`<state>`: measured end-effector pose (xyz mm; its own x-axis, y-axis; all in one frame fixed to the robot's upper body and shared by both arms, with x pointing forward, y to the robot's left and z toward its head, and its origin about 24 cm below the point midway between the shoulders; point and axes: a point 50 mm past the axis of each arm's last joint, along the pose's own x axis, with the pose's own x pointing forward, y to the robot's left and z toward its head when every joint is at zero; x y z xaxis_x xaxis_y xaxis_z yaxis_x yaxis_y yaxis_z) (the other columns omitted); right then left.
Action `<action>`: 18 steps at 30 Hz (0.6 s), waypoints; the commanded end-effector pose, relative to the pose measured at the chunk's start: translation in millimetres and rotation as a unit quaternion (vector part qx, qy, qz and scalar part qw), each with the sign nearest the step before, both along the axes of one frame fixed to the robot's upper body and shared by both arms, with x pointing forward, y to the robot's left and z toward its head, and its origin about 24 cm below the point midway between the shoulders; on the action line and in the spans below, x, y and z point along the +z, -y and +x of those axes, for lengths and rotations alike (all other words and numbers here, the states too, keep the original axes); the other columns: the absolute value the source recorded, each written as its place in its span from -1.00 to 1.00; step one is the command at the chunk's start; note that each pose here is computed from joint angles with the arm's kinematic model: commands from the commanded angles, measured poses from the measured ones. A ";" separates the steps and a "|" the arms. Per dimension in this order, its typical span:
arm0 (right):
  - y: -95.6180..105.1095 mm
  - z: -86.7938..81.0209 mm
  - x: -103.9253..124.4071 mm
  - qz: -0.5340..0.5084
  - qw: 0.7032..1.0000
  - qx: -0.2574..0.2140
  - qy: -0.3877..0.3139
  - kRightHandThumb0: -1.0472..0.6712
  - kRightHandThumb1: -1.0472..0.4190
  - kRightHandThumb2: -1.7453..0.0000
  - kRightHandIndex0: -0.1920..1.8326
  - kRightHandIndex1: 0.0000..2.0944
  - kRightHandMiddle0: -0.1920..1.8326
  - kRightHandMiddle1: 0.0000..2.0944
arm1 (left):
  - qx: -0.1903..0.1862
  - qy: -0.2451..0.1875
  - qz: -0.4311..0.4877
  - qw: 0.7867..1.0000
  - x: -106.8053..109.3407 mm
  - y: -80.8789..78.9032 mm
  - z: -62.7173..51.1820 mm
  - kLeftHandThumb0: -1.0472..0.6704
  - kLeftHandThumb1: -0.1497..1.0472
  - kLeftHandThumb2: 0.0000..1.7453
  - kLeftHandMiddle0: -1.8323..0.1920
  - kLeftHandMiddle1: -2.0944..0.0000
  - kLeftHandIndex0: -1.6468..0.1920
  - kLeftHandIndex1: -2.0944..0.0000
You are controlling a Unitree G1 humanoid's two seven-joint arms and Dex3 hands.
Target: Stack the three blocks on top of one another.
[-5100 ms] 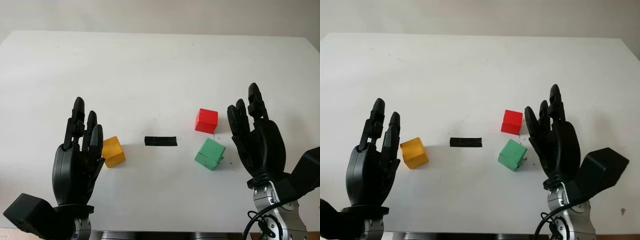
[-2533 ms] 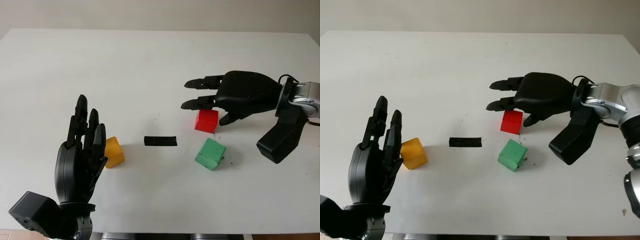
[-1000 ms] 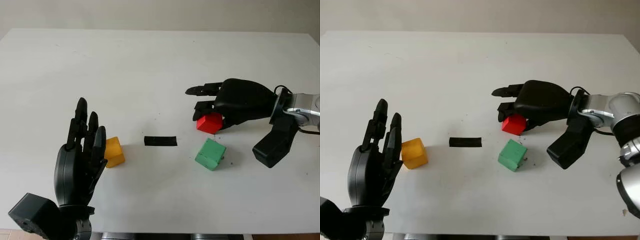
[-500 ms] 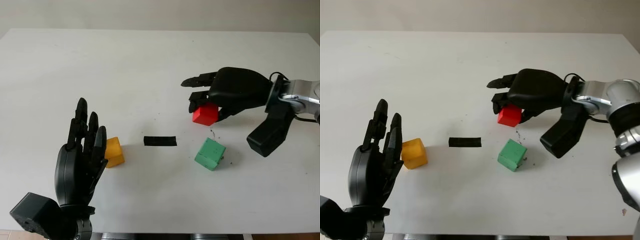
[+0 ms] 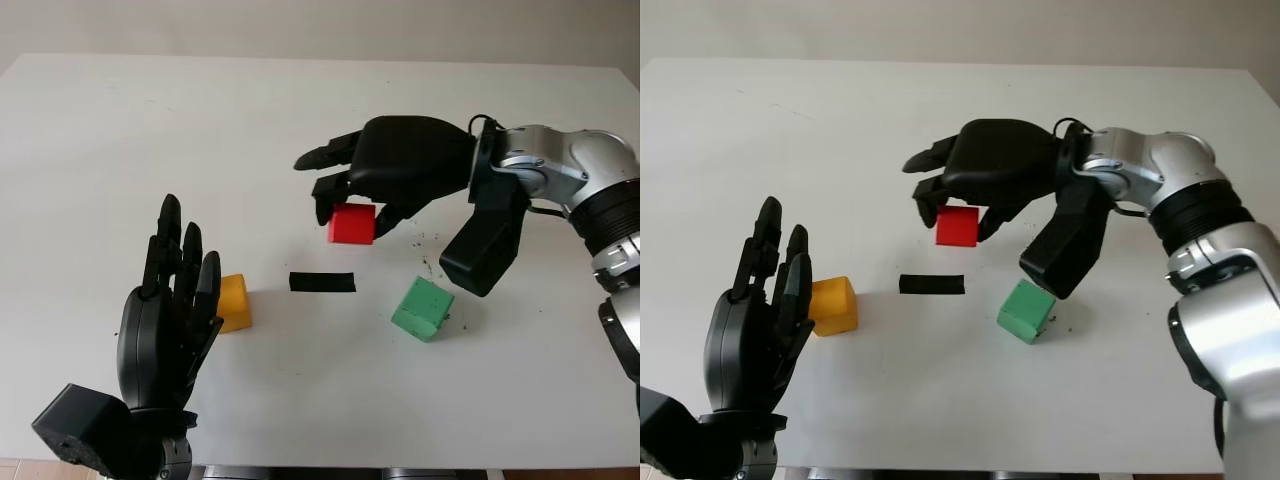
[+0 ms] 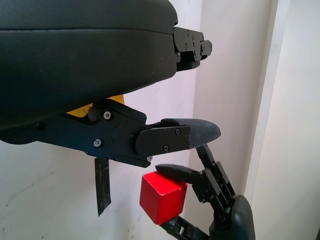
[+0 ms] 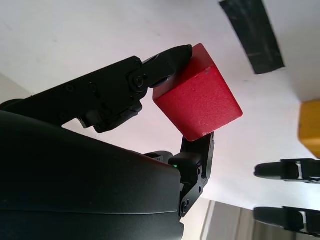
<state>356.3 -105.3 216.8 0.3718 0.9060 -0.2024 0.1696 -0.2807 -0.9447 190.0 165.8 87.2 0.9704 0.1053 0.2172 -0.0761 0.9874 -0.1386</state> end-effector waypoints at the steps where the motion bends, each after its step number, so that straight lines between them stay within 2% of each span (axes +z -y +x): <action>1: -6.0 -2.5 -0.9 0.004 1.000 0.010 -0.002 -0.20 -0.92 0.94 -0.52 -0.96 -0.32 0.14 | 0.007 0.006 -0.008 1.000 1.3 0.8 -3.4 -0.36 1.00 -0.50 0.81 0.95 0.80 0.95; 10: -6.9 -5.9 -19.3 -0.004 0.999 0.021 -0.036 -0.17 -0.93 0.93 -0.53 -0.96 -0.40 0.26 | 0.009 0.016 -0.001 1.000 1.6 -0.1 -3.9 -0.35 1.00 -0.47 0.81 0.95 0.80 0.95; 18: -9.9 -6.7 -30.9 -0.017 0.998 0.016 -0.063 -0.20 -0.90 0.94 -0.53 -0.95 -0.41 0.24 | 0.007 0.022 -0.013 1.000 2.2 -0.1 -3.3 -0.39 1.00 -0.47 0.83 0.95 0.81 0.95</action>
